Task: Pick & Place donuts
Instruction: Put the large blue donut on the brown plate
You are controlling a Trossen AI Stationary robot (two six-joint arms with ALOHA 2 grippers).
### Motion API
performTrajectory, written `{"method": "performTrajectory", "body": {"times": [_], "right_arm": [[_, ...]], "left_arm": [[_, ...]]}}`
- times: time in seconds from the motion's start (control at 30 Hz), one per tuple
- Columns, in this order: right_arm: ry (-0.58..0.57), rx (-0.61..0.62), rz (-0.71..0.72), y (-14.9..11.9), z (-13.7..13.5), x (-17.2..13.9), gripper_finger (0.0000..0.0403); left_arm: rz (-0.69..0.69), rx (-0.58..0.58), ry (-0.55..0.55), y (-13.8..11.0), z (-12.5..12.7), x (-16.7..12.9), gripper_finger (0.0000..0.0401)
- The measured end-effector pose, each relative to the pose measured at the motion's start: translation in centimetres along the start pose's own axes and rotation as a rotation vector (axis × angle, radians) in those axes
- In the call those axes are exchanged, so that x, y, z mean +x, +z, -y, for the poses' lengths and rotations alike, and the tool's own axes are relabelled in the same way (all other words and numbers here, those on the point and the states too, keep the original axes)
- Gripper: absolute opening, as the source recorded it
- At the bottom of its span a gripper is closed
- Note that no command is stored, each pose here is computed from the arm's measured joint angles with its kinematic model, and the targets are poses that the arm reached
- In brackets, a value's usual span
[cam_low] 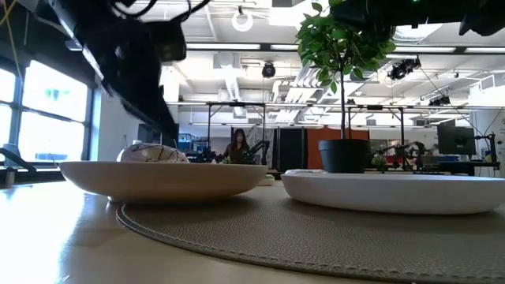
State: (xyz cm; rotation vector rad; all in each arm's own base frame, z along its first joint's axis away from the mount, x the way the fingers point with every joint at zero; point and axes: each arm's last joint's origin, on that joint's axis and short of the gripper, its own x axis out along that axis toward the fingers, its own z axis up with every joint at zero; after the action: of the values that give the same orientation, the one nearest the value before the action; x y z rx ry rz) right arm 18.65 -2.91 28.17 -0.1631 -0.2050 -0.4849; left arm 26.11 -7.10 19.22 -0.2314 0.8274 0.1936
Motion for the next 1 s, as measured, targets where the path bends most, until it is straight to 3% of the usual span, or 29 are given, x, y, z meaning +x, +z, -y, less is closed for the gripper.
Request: {"method": "performTrajectory", "body": {"times": [0.17,0.3,0.4,0.57,0.7,0.9,1.0], "right_arm": [[0.001,-0.011,-0.008,-0.1,0.0,0.0,0.0145],[0.001,-0.012,-0.008,-0.1,0.0,0.0,0.0145],[0.001,-0.012,-0.009,-0.1,0.0,0.0,0.0145],[0.003,-0.023,-0.016,-0.2,0.0,0.0,0.0145],[0.003,-0.059,-0.015,-0.2,0.0,0.0,0.0145],[-0.018,-0.077,0.053,0.5,0.1,0.0,0.0145],[-0.028,-0.066,0.091,0.9,0.2,-0.1,0.0145]], "left_arm": [[-0.148,-0.007,0.016,2.0,0.7,-2.3,0.0173],[-0.285,-0.121,0.094,2.7,1.2,-4.8,0.0174],[-0.299,-0.244,0.118,2.6,2.4,-6.1,0.0174],[-0.366,-0.493,0.12,0.3,5.2,-7.8,0.0174],[-0.458,-0.681,0.196,-2.5,7.4,-8.3,0.0174],[-0.666,-0.808,0.441,-5.3,7.9,-8.1,0.0174],[-0.653,-0.829,0.452,-6.3,9.0,-7.7,0.0174]]}}
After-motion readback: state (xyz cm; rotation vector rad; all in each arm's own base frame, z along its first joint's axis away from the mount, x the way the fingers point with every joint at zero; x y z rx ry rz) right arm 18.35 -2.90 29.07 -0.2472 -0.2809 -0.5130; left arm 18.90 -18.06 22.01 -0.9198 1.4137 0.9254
